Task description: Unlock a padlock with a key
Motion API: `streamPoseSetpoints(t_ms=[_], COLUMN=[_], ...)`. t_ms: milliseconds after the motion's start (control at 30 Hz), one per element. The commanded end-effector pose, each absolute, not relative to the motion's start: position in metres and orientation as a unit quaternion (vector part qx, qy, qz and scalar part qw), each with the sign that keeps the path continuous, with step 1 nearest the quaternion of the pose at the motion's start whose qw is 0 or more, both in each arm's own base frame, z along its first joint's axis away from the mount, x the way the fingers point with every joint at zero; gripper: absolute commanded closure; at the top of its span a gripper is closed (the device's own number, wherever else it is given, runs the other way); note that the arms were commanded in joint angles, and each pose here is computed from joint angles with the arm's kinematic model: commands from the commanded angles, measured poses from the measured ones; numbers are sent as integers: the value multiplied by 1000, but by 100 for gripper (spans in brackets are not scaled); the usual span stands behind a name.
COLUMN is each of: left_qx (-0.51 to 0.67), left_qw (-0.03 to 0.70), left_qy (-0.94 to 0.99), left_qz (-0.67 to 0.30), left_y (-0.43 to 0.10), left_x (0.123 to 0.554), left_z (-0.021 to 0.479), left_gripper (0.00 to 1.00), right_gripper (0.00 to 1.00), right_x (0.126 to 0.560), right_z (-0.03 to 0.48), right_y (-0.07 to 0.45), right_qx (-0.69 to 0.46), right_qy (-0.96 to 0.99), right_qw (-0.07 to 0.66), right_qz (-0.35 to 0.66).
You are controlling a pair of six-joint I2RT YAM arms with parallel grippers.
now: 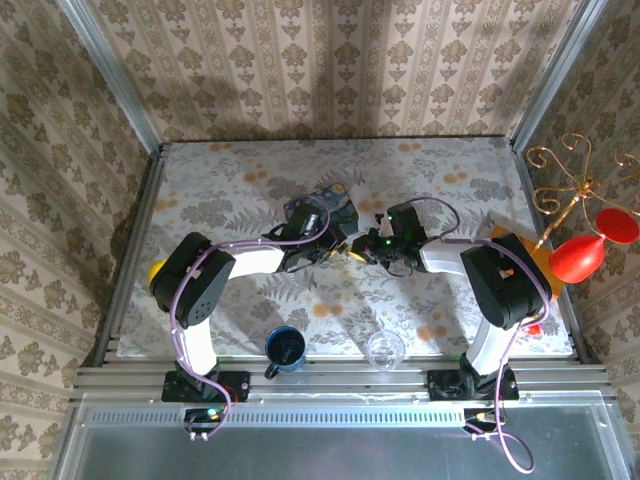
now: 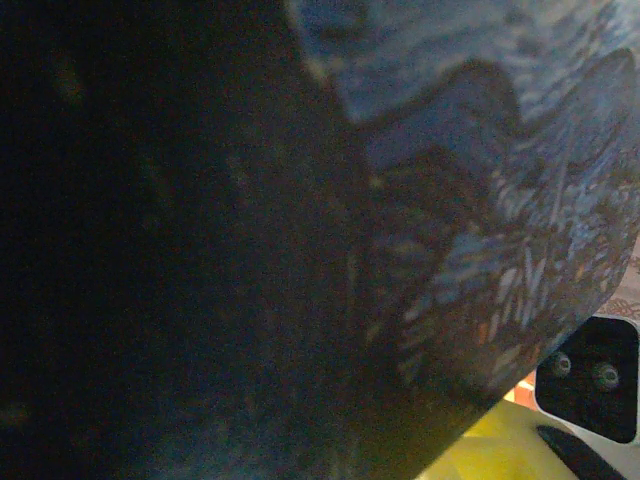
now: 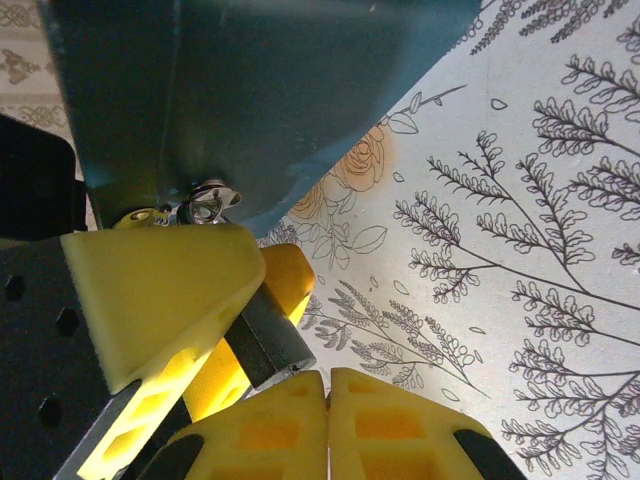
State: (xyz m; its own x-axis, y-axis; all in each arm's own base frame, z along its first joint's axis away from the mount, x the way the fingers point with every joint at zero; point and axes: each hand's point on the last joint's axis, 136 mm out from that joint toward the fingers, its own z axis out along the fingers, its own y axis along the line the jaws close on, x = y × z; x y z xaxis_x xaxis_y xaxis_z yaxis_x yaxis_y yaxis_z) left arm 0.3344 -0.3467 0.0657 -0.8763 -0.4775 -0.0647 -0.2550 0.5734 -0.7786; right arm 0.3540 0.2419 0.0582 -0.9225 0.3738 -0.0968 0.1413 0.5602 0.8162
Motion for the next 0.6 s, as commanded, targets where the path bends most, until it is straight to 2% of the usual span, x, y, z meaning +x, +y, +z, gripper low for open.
streamPoseSetpoints(t_ms=[0, 167, 433, 567], left_qx=[-193, -195, -209, -209], left_qw=[100, 99, 97, 96], left_qy=[867, 869, 873, 871], left_qz=[-448, -443, -431, -435], left_y=[-362, -360, -354, -356], left_x=[321, 319, 318, 319], left_z=[83, 80, 70, 70], left_gripper=[100, 100, 100, 100], right_gripper=[93, 86, 81, 70], right_x=[351, 351, 347, 343], right_z=[35, 35, 50, 64], right_y=[234, 229, 210, 206], right_qx=[199, 202, 177, 141], right_qy=[875, 880, 897, 901], right_qw=[101, 110, 163, 206], right_qz=[430, 415, 371, 355])
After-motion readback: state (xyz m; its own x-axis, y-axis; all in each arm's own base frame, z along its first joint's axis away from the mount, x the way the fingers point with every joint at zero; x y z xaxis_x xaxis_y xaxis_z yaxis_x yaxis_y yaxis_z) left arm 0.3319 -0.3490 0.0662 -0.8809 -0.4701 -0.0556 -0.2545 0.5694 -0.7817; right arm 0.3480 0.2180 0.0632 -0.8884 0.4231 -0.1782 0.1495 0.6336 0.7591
